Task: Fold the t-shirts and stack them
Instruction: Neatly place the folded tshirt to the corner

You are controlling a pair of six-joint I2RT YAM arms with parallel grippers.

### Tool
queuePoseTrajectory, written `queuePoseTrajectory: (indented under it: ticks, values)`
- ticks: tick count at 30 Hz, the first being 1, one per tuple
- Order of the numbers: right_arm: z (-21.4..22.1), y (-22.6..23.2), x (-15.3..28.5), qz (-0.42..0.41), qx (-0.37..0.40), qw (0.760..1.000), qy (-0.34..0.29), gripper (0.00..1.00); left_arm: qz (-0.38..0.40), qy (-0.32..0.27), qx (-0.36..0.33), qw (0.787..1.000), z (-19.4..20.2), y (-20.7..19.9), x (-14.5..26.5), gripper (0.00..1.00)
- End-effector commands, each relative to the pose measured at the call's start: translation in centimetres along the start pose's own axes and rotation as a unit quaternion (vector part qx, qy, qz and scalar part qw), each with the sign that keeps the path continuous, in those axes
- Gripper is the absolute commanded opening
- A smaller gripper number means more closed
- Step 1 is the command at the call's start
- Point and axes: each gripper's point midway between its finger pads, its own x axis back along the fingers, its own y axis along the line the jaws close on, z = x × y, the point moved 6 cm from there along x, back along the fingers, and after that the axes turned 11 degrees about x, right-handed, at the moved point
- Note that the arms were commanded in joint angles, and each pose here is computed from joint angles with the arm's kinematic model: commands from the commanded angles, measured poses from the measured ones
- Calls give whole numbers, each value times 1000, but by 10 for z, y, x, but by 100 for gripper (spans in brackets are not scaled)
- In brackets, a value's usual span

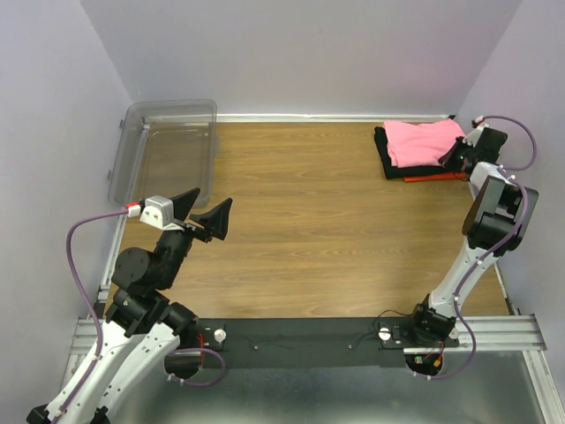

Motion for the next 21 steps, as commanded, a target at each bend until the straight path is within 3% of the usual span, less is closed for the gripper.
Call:
queuePoseTrajectory:
  ticks: [1, 5, 8, 11, 16, 21]
  values:
    - [-21, -9, -6, -8, -37, 998, -39, 1, -1, 2, -6, 1000, 2, 2, 1, 94]
    - [-12, -3, 1, -60, -28, 997, -35, 1, 2, 4, -6, 1000, 3, 1, 0, 94]
    - [-14, 20, 17, -167, 49, 983, -54, 1, 4, 5, -6, 1000, 3, 1, 0, 94]
    - [-35, 31, 37, -201, 95, 971, -90, 1, 4, 8, -6, 1000, 4, 1, -1, 94]
    - [-65, 18, 30, -142, 53, 983, -103, 0, 5, 9, -5, 1000, 5, 1, -2, 94]
    - [-66, -12, -7, -52, -54, 993, -86, 1, 5, 12, -6, 1000, 7, 1, -2, 94]
